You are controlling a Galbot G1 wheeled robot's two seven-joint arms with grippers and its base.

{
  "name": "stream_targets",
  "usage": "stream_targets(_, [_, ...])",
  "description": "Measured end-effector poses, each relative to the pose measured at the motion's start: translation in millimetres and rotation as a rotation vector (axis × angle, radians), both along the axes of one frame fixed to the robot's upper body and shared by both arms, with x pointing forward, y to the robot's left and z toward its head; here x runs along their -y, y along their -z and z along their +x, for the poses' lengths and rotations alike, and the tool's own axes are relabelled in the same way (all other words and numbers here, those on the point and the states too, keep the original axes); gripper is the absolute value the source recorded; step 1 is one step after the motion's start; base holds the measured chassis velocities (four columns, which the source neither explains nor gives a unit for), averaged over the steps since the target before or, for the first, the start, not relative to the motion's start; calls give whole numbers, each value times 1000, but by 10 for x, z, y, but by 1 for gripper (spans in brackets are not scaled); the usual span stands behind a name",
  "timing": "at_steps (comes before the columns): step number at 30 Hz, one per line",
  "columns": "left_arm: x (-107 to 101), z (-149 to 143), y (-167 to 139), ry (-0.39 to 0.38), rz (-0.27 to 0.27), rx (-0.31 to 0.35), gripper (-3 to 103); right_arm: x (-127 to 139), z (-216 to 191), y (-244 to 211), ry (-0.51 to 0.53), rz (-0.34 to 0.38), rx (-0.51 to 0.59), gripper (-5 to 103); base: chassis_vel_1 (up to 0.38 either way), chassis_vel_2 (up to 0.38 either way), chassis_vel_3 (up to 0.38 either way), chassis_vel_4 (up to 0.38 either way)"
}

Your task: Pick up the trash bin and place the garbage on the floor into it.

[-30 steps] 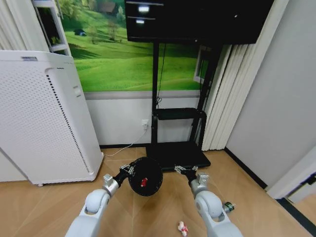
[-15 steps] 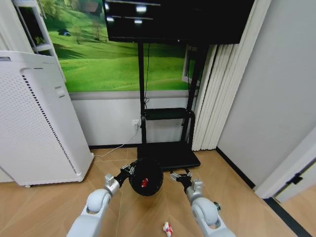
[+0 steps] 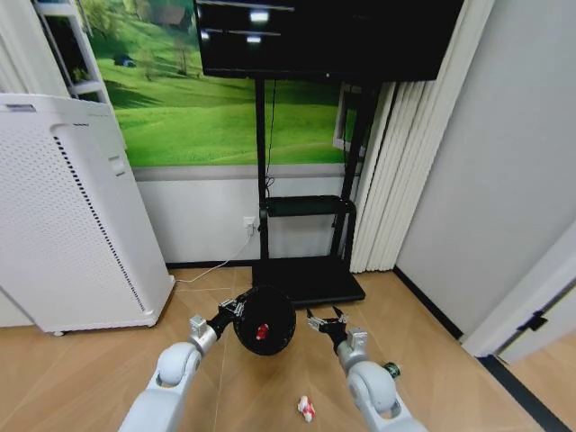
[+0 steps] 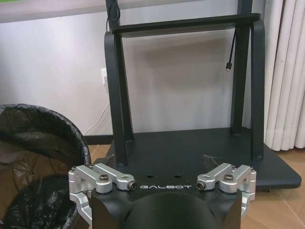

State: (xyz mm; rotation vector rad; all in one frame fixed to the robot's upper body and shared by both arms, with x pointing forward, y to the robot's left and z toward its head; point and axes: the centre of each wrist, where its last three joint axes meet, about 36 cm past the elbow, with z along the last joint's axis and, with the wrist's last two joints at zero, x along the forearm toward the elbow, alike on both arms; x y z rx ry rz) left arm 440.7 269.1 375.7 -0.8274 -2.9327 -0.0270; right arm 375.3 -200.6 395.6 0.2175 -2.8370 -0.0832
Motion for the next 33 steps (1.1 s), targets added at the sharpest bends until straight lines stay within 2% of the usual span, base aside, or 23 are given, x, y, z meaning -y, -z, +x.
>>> stream_targets(10, [12, -38, -21, 1, -6, 8, 8, -35, -107, 116, -9, -9, -39, 100, 80, -61, -83, 59])
stream_targets(12, [17, -54, -42, 2, -7, 14, 8, -10, -247, 263, 2, 2, -146, 100, 0, 0, 0, 0])
stream_targets(13, [17, -54, -42, 2, -7, 14, 8, -10, -247, 263, 2, 2, -146, 100, 0, 0, 0, 0])
stream_targets(15, [0, -74, -64, -4, -8, 19, 8, 108, -507, 492, 11, -32, -244, 100, 0, 0, 0, 0])
stream_targets(21, [-53, -140, -63, -24, -13, 19, 8, 233, -751, 705, -1, -63, -333, 100, 0, 0, 0, 0])
stream_targets(24, [-37, -144, -75, -25, -17, 24, 8, 241, -812, 909, -42, -81, -381, 100, 0, 0, 0, 0])
stream_targets(26, [-16, -140, -105, -21, -19, 30, 8, 195, -813, 1120, -90, -58, -427, 100, 0, 0, 0, 0])
stream_targets(32, [-22, -148, -106, -22, -15, 30, 8, 157, -724, 1372, -194, -20, -446, 100, 0, 0, 0, 0])
stream_targets(33, [-30, -159, -100, -25, -13, 28, 8, 172, -633, 1468, -262, -6, -451, 100, 0, 0, 0, 0])
